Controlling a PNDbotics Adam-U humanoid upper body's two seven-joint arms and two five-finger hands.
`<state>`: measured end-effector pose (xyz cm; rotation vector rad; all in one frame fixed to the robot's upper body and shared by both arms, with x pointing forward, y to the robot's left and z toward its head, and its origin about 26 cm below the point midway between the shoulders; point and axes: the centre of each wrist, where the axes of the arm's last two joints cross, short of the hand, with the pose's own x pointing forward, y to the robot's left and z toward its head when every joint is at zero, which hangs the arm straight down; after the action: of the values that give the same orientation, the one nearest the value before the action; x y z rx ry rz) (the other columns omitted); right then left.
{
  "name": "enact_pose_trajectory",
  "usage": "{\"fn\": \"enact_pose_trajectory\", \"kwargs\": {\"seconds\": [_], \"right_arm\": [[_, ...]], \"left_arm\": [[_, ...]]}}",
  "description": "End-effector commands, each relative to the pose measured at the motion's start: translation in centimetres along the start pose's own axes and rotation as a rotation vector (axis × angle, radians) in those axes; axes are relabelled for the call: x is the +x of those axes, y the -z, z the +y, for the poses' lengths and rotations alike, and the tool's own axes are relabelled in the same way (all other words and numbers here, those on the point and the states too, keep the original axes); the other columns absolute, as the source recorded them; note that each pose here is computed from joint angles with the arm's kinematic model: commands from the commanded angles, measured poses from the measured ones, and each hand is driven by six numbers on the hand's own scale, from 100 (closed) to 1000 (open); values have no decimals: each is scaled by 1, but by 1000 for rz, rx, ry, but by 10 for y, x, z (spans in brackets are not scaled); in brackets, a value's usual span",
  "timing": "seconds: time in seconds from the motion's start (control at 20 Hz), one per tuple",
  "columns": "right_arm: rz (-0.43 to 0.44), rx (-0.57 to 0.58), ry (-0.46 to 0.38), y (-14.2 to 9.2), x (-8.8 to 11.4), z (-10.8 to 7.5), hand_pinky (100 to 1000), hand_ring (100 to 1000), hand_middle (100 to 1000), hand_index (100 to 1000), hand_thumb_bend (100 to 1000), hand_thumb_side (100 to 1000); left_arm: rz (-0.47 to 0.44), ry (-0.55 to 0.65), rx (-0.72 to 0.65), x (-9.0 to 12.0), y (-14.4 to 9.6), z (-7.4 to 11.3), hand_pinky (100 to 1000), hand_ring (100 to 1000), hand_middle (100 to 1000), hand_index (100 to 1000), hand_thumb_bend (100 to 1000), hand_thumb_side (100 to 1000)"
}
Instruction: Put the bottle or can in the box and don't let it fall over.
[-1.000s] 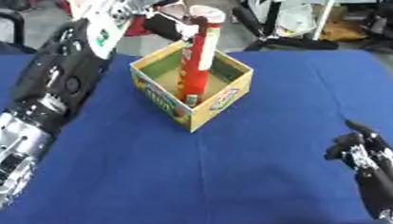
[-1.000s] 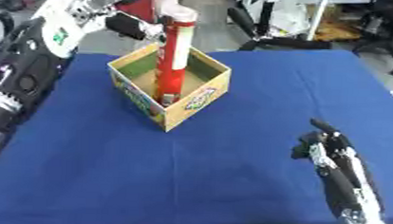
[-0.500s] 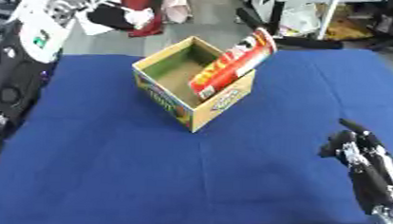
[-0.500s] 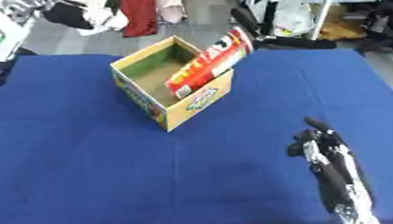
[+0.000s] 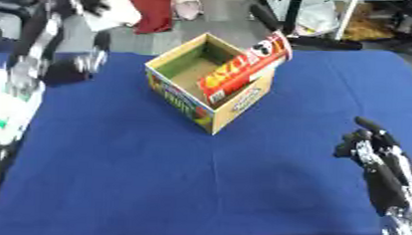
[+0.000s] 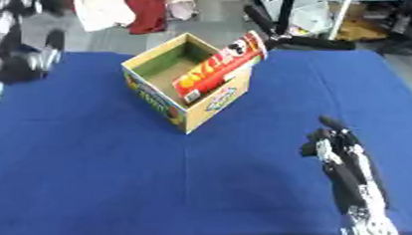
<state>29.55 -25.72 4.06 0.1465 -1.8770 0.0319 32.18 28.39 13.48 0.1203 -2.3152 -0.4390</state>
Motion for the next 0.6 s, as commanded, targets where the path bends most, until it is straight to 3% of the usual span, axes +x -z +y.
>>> {"fn": "enact_pose_trajectory", "kwargs": {"seconds": [0.05,0.25,0.6], "right_arm": [[-25,-7,-21,2,8,-6,535,534,541,814,100,367],[-20,-8,-21,0,7,-6,534,533,541,814,100,366],[-23,-6,-21,1,8,-6,534,533,541,814,100,364]], "left_arm": [[58,-266,58,29,-3,0,621,687,745,881,100,676],[129,-342,63,30,-8,2,610,671,731,874,100,695],[153,-364,9,28,-10,-5,604,657,715,872,100,714]]}}
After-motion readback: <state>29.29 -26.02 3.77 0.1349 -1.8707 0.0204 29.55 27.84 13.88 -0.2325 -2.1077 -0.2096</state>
